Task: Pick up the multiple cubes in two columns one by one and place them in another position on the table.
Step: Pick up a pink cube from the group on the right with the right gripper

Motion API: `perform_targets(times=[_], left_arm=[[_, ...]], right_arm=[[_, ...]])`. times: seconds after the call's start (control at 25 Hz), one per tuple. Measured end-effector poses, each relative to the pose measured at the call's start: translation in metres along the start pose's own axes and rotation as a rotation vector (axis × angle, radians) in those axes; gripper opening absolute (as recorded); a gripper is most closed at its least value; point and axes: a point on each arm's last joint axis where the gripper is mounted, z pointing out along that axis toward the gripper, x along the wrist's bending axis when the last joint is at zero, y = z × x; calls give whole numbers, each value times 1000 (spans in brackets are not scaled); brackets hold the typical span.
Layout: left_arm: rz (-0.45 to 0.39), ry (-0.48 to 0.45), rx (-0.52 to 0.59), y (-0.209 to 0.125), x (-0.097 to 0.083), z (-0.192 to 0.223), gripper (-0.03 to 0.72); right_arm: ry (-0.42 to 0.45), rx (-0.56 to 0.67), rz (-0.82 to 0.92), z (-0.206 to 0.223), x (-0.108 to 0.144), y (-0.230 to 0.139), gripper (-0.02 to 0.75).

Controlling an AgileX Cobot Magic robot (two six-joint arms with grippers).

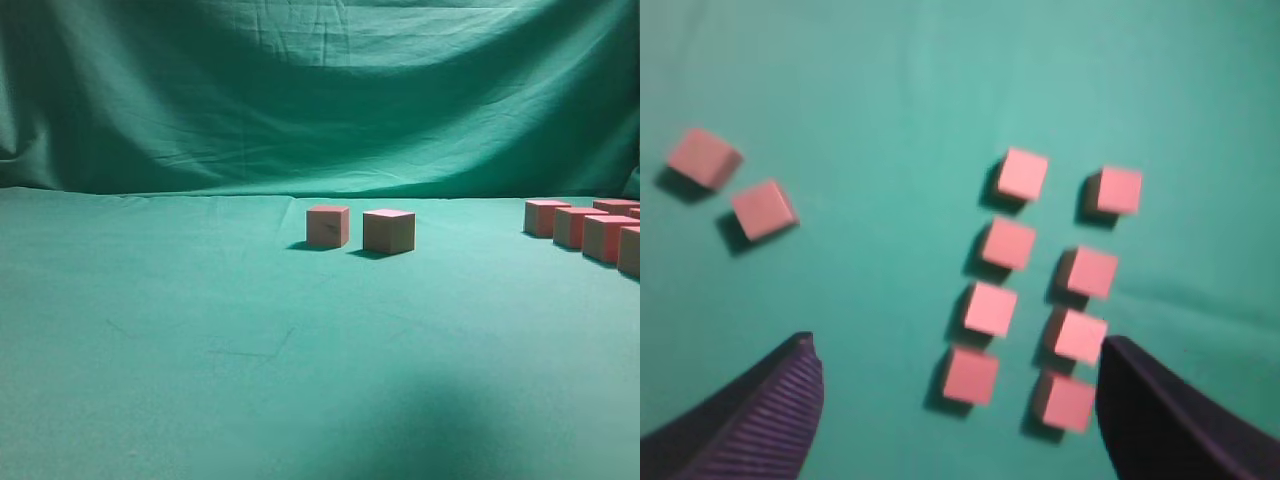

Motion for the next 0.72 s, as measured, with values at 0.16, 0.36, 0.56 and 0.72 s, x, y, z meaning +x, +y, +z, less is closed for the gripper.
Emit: perform_targets(times=[0.16,0.36,0.56,0.72], left_arm=[[0,0,0,0,0,0,0],[0,0,0,0,0,0,0],[0,0,0,0,0,0,0],[0,0,0,0,0,0,0]], right_arm=[[20,209,56,51,-9,-37,560],[30,262,147,94,-3,-70,560],[39,222,184,119,1,-88,560],[35,193,205,132,1,-92,560]])
